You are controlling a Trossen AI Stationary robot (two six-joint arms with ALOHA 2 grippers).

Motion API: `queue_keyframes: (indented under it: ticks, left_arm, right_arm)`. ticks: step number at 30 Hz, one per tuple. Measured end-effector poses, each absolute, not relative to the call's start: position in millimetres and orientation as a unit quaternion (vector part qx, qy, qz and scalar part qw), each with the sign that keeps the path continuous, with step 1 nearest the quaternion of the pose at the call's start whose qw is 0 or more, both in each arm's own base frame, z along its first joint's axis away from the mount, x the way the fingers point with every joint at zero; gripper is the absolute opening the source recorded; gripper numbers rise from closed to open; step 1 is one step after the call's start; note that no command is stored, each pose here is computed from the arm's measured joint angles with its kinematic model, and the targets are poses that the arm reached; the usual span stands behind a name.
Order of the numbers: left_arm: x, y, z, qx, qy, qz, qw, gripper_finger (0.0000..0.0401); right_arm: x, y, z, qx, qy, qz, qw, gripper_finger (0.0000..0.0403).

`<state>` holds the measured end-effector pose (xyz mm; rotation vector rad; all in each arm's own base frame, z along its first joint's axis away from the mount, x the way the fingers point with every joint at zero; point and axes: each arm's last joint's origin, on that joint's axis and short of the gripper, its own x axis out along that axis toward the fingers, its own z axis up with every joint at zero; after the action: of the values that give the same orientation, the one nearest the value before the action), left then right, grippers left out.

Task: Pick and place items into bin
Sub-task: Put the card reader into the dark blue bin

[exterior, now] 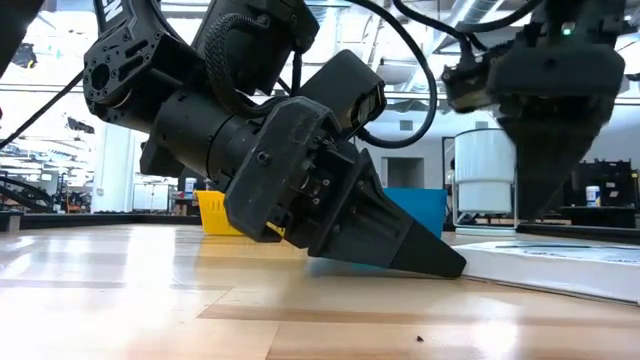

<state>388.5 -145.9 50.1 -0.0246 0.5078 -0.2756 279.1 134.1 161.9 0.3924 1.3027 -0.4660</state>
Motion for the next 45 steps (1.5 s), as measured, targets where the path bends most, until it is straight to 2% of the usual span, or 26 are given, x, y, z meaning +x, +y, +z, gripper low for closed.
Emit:
queue_keyframes:
  ticks: [8, 15, 25, 45]
  left_arm:
    - [388.4, -146.0, 50.0, -0.015, 0.25, -0.136, 0.959, 0.0095]
    - [388.3, -146.1, 50.1, -0.016, 0.248, -0.138, 0.959, 0.0095]
    - [388.5, -146.2, 50.2, -0.019, 0.246, -0.131, 0.96, 0.0095]
    - [387.9, -146.9, 50.5, -0.015, 0.244, -0.131, 0.961, 0.0095]
  right_arm:
    - [264.8, 135.1, 193.8, 0.162, 0.666, -0.283, 0.671, 0.0118]
    - [249.6, 139.8, 172.0, 0.203, 0.695, -0.294, 0.624, 0.0118]
    - [250.3, 142.6, 135.5, 0.279, 0.655, -0.239, 0.66, 0.0118]
    - [264.7, 152.6, 148.6, 0.286, 0.642, -0.191, 0.686, 0.0118]
